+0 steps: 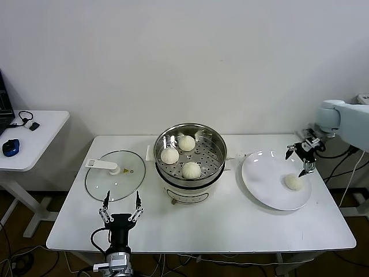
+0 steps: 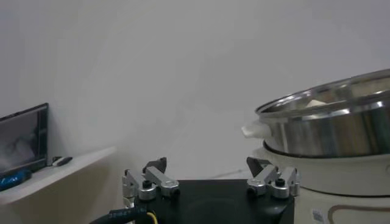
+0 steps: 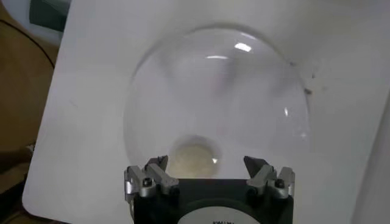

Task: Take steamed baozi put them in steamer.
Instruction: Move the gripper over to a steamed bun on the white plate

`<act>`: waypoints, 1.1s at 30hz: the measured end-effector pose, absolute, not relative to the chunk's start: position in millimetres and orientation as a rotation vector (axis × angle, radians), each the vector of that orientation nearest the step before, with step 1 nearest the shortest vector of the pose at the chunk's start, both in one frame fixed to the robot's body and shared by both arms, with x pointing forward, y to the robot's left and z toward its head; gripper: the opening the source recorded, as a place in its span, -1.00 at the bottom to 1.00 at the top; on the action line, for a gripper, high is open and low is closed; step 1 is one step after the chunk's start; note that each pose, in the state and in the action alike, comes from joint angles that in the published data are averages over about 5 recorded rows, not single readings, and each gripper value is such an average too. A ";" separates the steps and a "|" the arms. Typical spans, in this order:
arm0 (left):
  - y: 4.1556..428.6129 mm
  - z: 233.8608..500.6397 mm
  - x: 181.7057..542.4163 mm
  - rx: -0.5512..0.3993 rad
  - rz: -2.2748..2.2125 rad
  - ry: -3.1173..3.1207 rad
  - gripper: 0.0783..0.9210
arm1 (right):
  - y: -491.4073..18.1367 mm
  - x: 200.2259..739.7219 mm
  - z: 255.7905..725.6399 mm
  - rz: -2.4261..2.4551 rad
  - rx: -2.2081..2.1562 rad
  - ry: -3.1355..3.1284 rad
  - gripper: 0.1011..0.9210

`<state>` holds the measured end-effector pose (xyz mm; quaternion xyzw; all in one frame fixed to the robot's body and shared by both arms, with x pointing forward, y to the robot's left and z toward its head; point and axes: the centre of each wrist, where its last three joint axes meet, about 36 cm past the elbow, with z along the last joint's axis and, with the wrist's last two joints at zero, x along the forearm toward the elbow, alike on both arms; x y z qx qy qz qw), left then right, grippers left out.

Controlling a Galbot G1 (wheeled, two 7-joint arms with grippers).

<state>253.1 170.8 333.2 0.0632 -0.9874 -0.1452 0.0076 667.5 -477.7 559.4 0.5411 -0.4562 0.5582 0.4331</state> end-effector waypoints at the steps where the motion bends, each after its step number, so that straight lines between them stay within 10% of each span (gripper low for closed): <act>1: 170.9 332.7 252.9 0.198 -0.456 -3.086 0.77 | -480.9 667.9 554.5 1.386 1.343 -1.136 0.76; 33: 173.9 326.5 253.3 0.207 -0.470 -3.072 0.77 | -510.4 670.4 467.3 1.312 1.280 -1.151 0.71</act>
